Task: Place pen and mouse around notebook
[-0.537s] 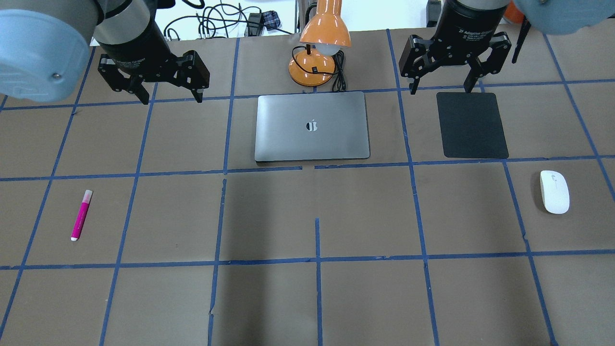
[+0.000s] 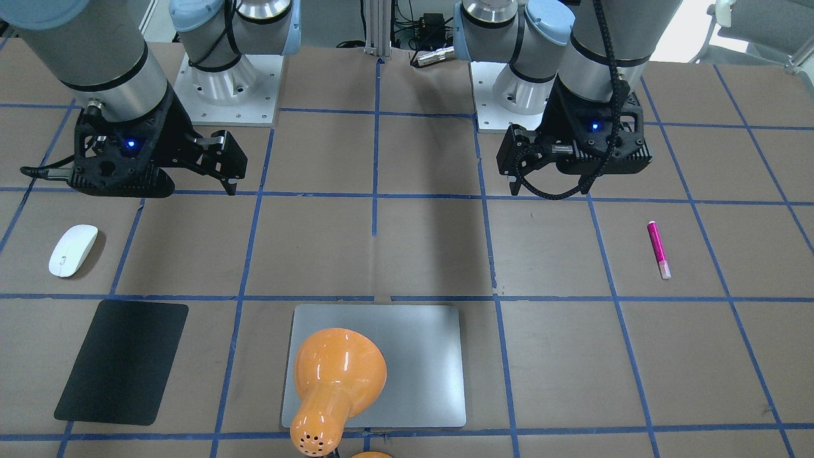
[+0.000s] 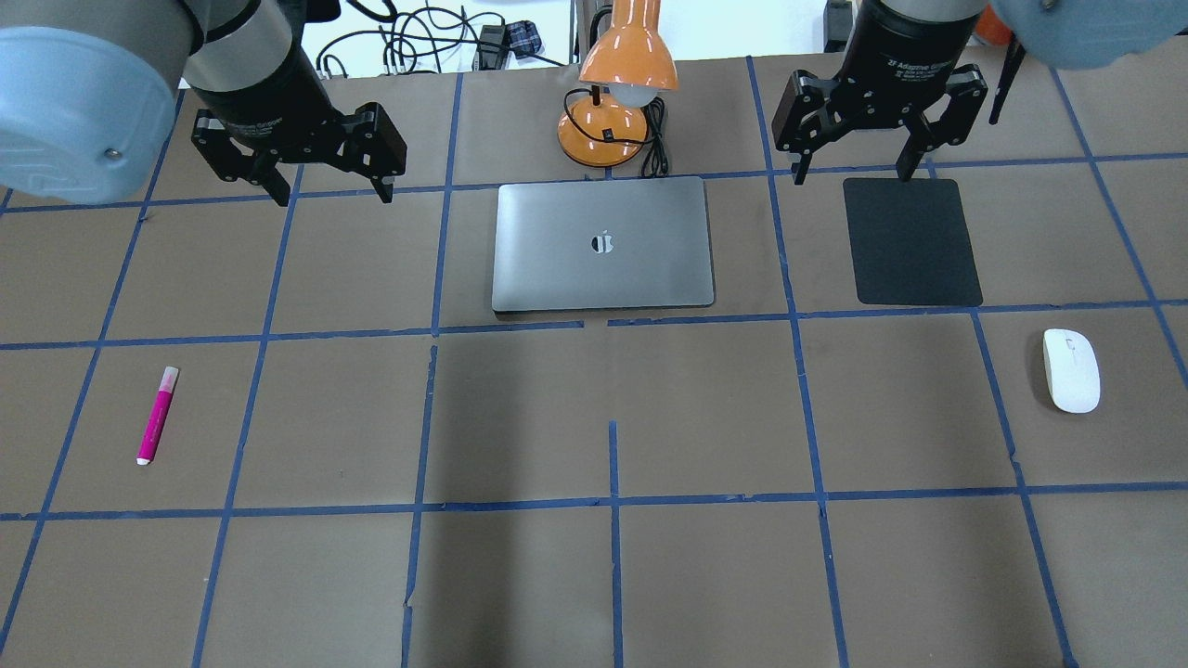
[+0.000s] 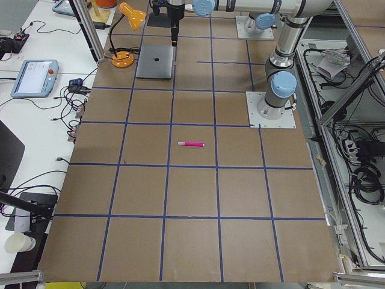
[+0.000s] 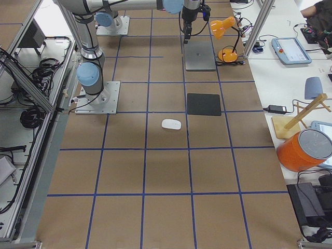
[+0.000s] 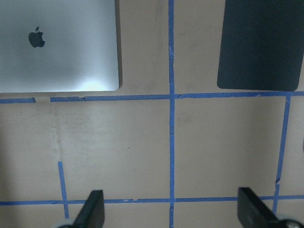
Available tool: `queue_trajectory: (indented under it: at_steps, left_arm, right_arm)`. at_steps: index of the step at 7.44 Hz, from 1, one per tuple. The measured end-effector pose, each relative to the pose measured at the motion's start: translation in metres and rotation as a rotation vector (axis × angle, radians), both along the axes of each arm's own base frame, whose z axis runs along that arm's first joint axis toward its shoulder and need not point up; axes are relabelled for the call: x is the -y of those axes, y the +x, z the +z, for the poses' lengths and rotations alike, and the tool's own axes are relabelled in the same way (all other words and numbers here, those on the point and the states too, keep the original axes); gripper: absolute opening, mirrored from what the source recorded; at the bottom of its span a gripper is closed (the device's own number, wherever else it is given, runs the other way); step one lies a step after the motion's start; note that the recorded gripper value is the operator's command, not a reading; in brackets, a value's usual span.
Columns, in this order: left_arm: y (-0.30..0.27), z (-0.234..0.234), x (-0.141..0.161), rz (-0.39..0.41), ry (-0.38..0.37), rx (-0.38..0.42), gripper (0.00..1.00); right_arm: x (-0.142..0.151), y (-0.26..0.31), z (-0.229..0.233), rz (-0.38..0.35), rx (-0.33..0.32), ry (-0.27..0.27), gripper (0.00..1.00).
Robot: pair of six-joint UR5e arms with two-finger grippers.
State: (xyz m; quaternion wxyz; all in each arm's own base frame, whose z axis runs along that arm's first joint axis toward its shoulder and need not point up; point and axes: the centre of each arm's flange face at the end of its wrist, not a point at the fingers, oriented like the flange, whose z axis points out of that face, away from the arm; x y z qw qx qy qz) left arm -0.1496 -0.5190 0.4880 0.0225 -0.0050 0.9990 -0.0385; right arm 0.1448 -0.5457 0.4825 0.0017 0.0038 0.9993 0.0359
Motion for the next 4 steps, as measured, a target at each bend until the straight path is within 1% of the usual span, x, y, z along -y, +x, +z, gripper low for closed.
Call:
queue_trajectory:
  at_steps: [1, 2, 3, 4]
  left_arm:
    - [0.005, -0.001, 0.001, 0.000, 0.001, 0.004, 1.00]
    - [0.018, 0.000, 0.002, 0.006, 0.000, 0.006, 1.00]
    - [0.042, 0.001, 0.006, 0.006, 0.003, 0.007, 1.00]
    - [0.077, -0.002, 0.011, 0.002, 0.016, 0.012, 1.00]
  right_arm:
    - [0.007, -0.021, -0.010, 0.000, -0.008, 0.021, 0.95]
    - [0.015, -0.062, -0.028, -0.010, -0.013, 0.044, 0.99]
    - [0.023, -0.111, -0.055, -0.006, -0.010, 0.045, 1.00]
    - [0.024, -0.159, -0.088, 0.007, -0.009, 0.025, 1.00]
